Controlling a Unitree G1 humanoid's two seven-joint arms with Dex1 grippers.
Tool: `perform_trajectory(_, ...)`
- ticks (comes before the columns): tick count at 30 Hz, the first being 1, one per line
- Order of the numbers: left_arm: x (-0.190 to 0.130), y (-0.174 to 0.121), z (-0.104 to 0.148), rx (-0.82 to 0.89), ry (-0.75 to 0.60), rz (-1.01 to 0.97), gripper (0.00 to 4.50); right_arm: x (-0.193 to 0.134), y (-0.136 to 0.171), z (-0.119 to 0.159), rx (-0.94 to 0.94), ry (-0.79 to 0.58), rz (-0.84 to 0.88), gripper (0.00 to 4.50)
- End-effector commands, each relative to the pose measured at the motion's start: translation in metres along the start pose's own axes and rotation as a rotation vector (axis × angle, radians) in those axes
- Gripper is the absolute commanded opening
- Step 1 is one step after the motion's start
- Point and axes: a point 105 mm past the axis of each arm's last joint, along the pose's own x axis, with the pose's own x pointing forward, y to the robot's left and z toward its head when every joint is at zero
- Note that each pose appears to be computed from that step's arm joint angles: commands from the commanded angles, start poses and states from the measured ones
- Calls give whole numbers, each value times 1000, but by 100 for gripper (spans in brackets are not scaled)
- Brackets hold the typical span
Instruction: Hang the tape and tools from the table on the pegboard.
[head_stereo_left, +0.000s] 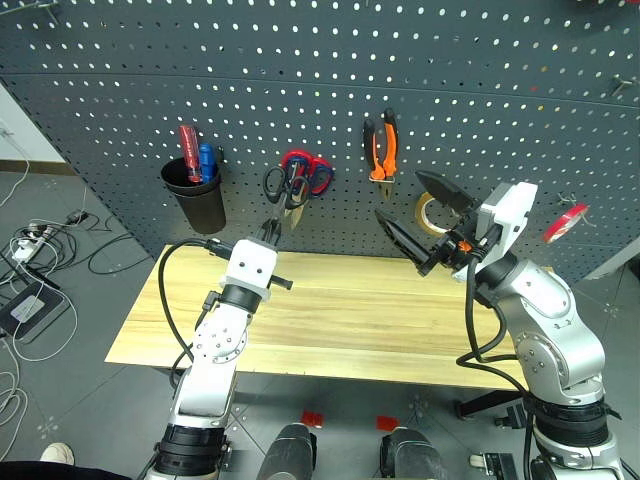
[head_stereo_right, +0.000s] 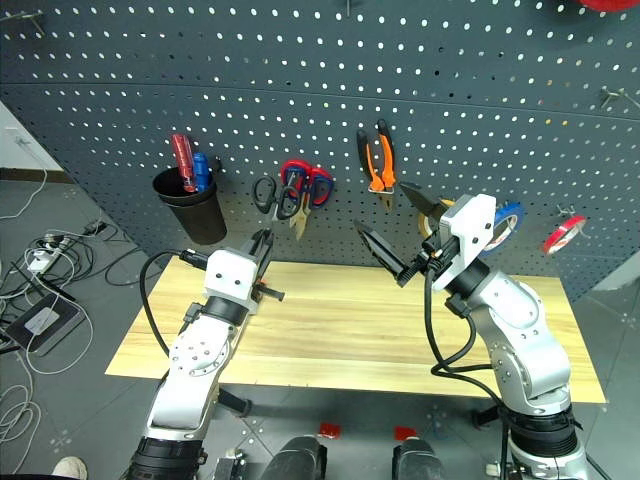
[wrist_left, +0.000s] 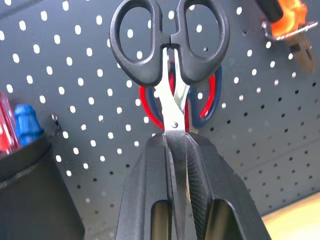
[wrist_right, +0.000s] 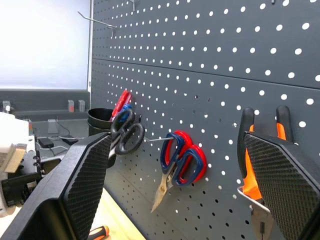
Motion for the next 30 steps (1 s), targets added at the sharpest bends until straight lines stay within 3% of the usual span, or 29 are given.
perform_trajectory(1,9,1,10,-12,-27,0,16,0,0,8,-29,-23,-4,450)
perform_trajectory(12,22,-9,12,-32,-20,-49,16,0,-1,8,-24,-10,-18,450)
perform_trajectory(29,26,-4,-13,-38,98,-26,16,-3,-1,7,-30,1,-38,450)
perform_trajectory(30,26,-4,-12,-28,95,-21,51,-3,-2,6,-29,3,-39,450)
